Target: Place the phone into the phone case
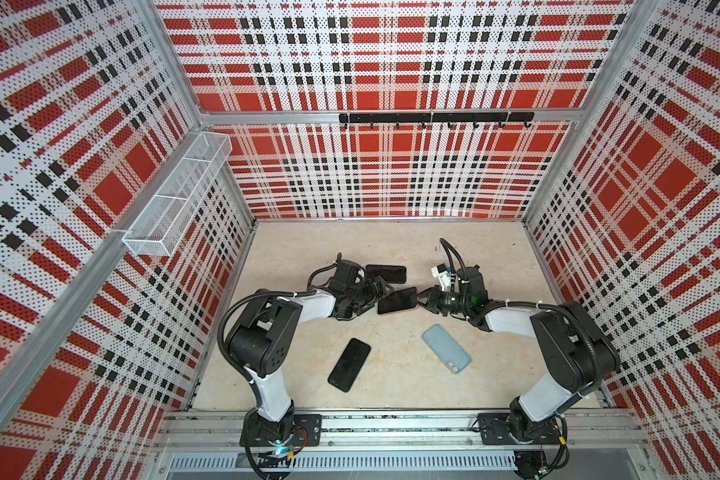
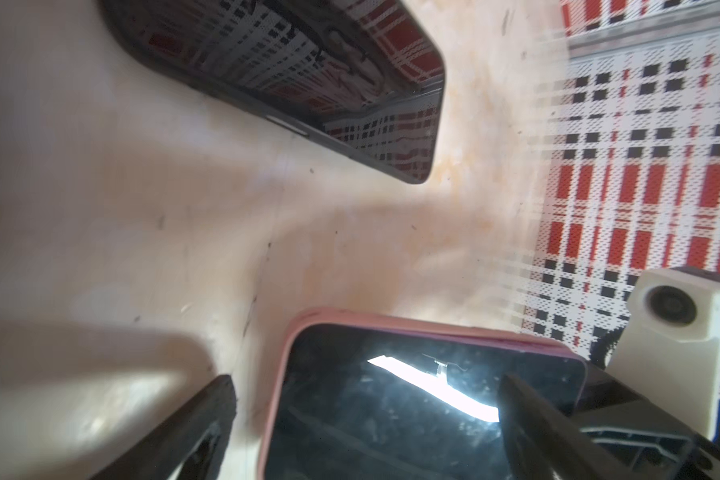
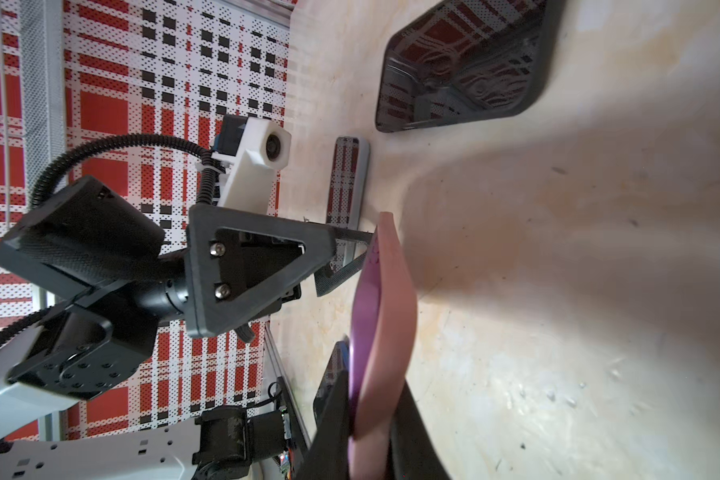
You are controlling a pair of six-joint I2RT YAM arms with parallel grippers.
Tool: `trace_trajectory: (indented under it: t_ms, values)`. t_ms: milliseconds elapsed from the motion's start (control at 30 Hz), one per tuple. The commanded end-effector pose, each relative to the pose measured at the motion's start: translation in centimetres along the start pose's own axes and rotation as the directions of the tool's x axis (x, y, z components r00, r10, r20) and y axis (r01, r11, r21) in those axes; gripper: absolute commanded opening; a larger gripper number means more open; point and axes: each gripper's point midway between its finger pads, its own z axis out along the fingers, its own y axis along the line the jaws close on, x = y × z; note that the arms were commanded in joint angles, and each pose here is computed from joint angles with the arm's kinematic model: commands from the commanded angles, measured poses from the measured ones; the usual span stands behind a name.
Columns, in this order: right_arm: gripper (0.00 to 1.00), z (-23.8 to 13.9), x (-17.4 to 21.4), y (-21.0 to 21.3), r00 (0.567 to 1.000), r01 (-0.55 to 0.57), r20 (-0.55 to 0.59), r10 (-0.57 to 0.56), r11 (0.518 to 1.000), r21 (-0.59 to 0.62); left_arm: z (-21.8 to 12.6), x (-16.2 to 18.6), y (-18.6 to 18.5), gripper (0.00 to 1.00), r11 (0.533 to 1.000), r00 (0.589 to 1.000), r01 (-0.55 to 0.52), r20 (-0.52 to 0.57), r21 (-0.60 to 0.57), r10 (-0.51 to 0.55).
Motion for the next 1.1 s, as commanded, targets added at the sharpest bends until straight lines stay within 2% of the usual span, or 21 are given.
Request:
trace_trajectory:
  t_ms: [0, 133, 267, 367, 500, 633, 767, 900, 967, 1000, 1067]
  values:
    - [0.0, -2.1, -3.3, 6.4, 0.984, 0.172, 0.076, -0.163, 0.976, -0.136, -4.0, -2.9, -3.2, 0.99, 0.994, 0.99, -0.078, 0.122, 0.082, 0.068]
    - [0.0, -4.1, -4.2, 9.0, 0.978, 0.204, 0.089, -0.19, 0.957, -0.205, -7.7, -4.2, -5.4, 0.99, 0.972, 0.978, -0.139, 0.18, 0.191, 0.105]
    - [0.0, -5.8, -4.0, 11.9, 0.97, 0.244, 0.081, -0.23, 0.926, -0.287, -10.4, -3.9, -8.9, 1.0, 0.899, 0.973, -0.211, 0.168, 0.385, 0.156]
    - [0.0, -6.8, -3.7, 13.6, 0.964, 0.266, 0.08, -0.254, 0.905, -0.332, -10.9, -2.5, -10.8, 0.98, 0.85, 0.965, -0.264, 0.134, 0.456, 0.227]
    - [0.0, -7.8, -3.5, 15.4, 0.96, 0.279, 0.089, -0.265, 0.881, -0.383, -10.9, -1.6, -11.5, 0.9, 0.82, 0.957, -0.289, 0.118, 0.493, 0.266]
    - [0.0, -8.1, -3.4, 15.9, 0.964, 0.266, 0.091, -0.251, 0.875, -0.405, -10.7, 0.4, -14.3, 0.83, 0.743, 0.949, -0.293, 0.091, 0.602, 0.301]
    - [0.0, -8.2, -3.6, 16.0, 0.966, 0.26, 0.098, -0.241, 0.871, -0.418, -11.6, 1.4, -16.6, 0.69, 0.648, 0.95, -0.269, 0.085, 0.713, 0.301]
    - [0.0, -8.4, -4.0, 15.6, 0.968, 0.251, 0.114, -0.224, 0.877, -0.41, -12.1, 1.7, -17.3, 0.51, 0.571, 0.968, -0.177, 0.037, 0.802, 0.248]
    - [0.0, -8.5, -4.2, 15.3, 0.969, 0.247, 0.122, -0.215, 0.881, -0.405, -11.3, 1.9, -17.0, 0.35, 0.584, 0.969, -0.16, 0.015, 0.796, 0.245]
    - [0.0, -8.6, -4.3, 15.1, 0.969, 0.244, 0.126, -0.21, 0.883, -0.401, -11.4, 2.2, -17.1, 0.31, 0.58, 0.966, -0.179, 0.031, 0.795, 0.255]
    - [0.0, -8.8, -4.6, 14.9, 0.97, 0.239, 0.134, -0.202, 0.886, -0.397, -11.1, 2.2, -16.9, 0.31, 0.599, 0.969, -0.187, 0.043, 0.778, 0.245]
